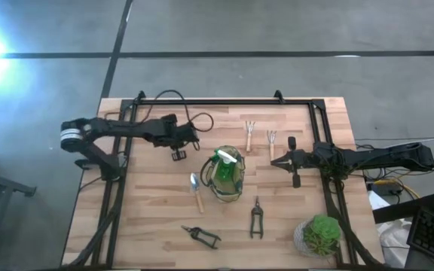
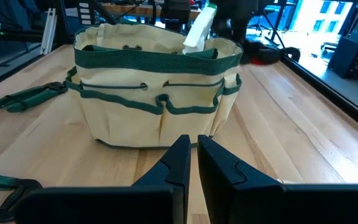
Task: Pick & Place Garden tools in Gardening bag
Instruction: Put the red glove into the white gardening bag
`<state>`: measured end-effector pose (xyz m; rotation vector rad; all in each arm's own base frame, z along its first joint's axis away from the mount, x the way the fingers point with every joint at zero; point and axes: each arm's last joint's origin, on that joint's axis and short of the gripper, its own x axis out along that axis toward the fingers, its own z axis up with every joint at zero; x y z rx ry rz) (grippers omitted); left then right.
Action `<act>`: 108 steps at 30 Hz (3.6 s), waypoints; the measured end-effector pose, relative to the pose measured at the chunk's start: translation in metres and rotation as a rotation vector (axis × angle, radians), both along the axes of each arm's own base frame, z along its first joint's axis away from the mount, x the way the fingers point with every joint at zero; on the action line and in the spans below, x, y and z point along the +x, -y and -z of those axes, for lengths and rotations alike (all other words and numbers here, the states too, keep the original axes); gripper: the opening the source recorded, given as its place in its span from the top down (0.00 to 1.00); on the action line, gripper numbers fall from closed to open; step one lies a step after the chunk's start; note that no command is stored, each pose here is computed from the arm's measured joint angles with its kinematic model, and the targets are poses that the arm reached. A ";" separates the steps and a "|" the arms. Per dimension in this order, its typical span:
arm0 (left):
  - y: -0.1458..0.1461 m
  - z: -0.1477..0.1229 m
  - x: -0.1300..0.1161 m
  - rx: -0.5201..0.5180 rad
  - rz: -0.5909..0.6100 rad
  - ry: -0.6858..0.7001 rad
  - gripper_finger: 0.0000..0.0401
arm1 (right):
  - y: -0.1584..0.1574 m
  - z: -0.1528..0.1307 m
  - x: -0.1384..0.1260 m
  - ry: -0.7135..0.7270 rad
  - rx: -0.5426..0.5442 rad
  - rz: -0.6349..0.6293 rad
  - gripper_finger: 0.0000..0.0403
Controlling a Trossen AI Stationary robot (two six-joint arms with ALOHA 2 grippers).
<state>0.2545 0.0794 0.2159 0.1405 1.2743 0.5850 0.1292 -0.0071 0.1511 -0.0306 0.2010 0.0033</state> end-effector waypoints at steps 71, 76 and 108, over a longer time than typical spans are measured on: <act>0.086 -0.064 -0.039 -0.299 0.721 1.532 0.85 | 0.000 0.000 0.000 -0.002 0.000 0.000 0.93; 0.093 -0.060 -0.030 -0.314 0.752 1.560 0.85 | 0.000 0.000 0.000 -0.002 0.000 0.000 0.93; 0.107 -0.016 0.040 -0.344 0.742 1.452 0.84 | 0.000 0.000 0.000 -0.002 0.000 0.000 0.93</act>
